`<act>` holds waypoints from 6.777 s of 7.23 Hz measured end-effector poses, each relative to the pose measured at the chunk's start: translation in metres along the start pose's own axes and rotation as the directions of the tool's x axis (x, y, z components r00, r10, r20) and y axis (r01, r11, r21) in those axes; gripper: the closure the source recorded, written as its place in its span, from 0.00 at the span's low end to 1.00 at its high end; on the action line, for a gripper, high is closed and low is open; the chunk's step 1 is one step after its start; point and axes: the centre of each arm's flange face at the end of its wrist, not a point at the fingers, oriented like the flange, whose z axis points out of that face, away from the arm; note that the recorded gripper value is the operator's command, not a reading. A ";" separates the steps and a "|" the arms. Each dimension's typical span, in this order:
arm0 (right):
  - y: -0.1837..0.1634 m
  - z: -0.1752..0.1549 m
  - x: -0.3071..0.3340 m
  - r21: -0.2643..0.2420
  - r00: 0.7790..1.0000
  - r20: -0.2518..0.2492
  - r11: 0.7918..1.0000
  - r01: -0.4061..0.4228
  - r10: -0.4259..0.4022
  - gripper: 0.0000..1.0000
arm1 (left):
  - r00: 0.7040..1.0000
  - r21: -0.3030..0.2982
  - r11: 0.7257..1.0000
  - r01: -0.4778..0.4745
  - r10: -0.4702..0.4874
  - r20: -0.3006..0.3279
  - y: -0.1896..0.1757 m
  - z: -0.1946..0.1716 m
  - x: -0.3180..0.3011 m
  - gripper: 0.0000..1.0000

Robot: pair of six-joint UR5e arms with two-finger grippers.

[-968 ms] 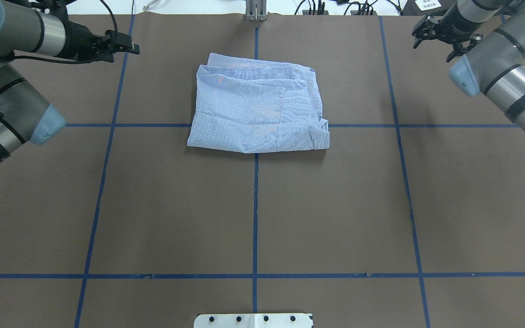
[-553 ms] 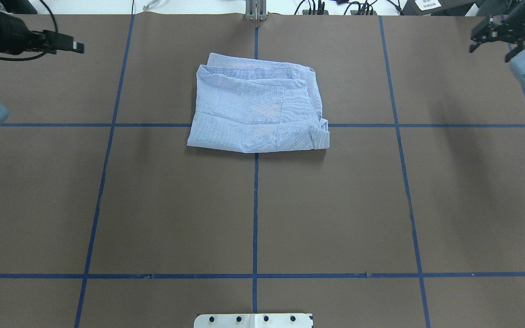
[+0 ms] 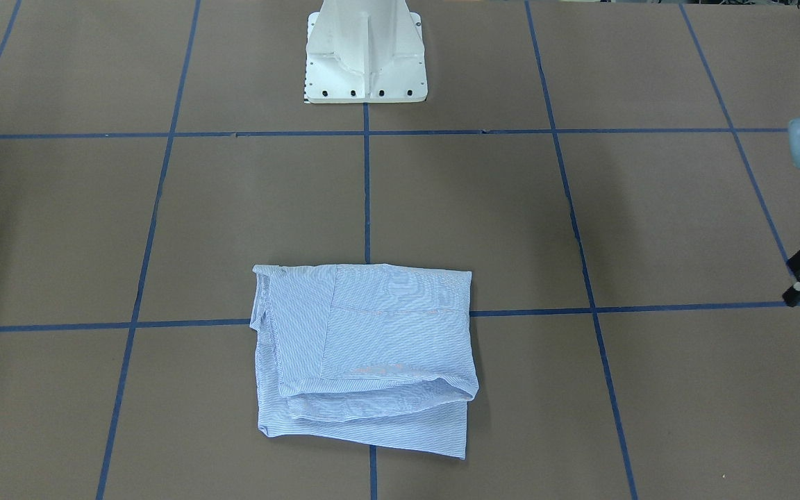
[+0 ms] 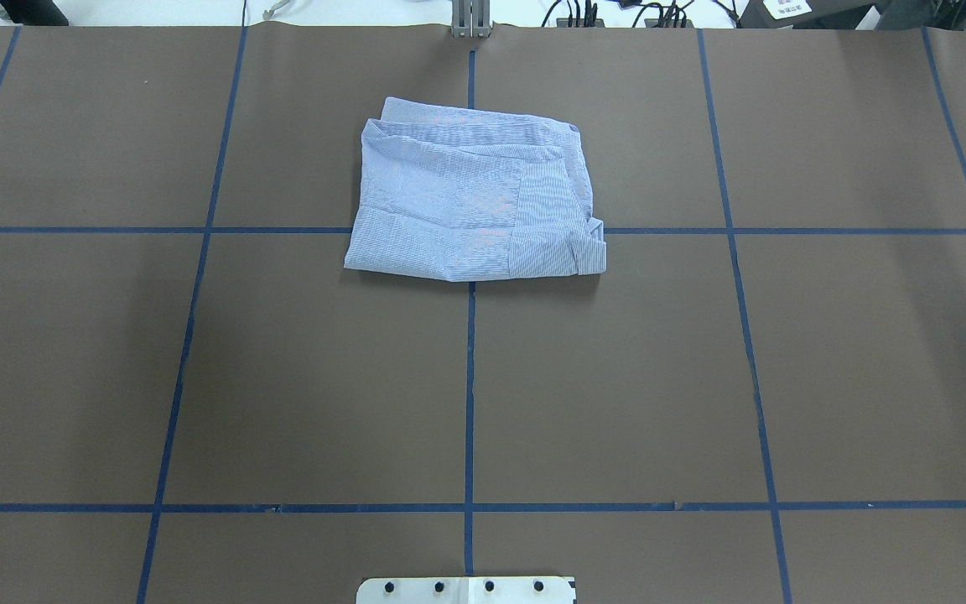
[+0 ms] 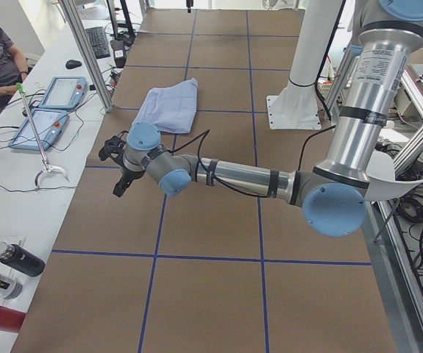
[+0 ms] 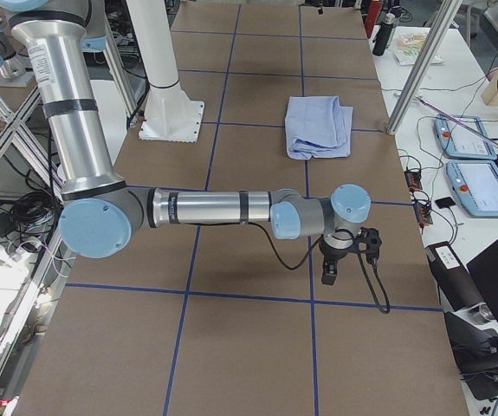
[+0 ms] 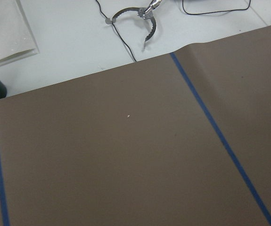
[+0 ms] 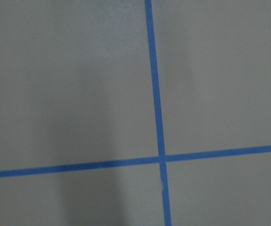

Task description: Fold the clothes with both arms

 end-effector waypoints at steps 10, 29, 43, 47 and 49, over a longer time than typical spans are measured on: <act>0.095 -0.028 0.007 -0.023 0.999 -0.014 0.999 0.033 -0.034 0.00 | 0.993 -0.138 0.984 0.116 -0.119 -0.016 0.141 -0.097 -0.018 0.00; 0.085 -0.050 -0.026 -0.058 1.000 -0.002 0.998 0.011 -0.011 0.00 | 0.999 -0.092 0.994 0.051 -0.052 -0.013 0.118 -0.103 -0.005 0.00; 0.093 -0.053 -0.027 -0.056 1.000 0.006 0.998 0.012 -0.012 0.00 | 0.999 -0.070 0.997 0.027 -0.029 -0.018 0.113 -0.111 0.004 0.00; 0.095 -0.052 -0.027 -0.058 1.000 0.006 0.998 0.011 -0.010 0.00 | 0.999 -0.071 0.997 0.026 -0.027 -0.019 0.112 -0.111 0.004 0.00; 0.095 -0.052 -0.026 -0.060 1.000 0.005 0.998 0.009 -0.009 0.00 | 0.999 -0.071 0.997 0.026 -0.027 -0.019 0.112 -0.111 0.004 0.00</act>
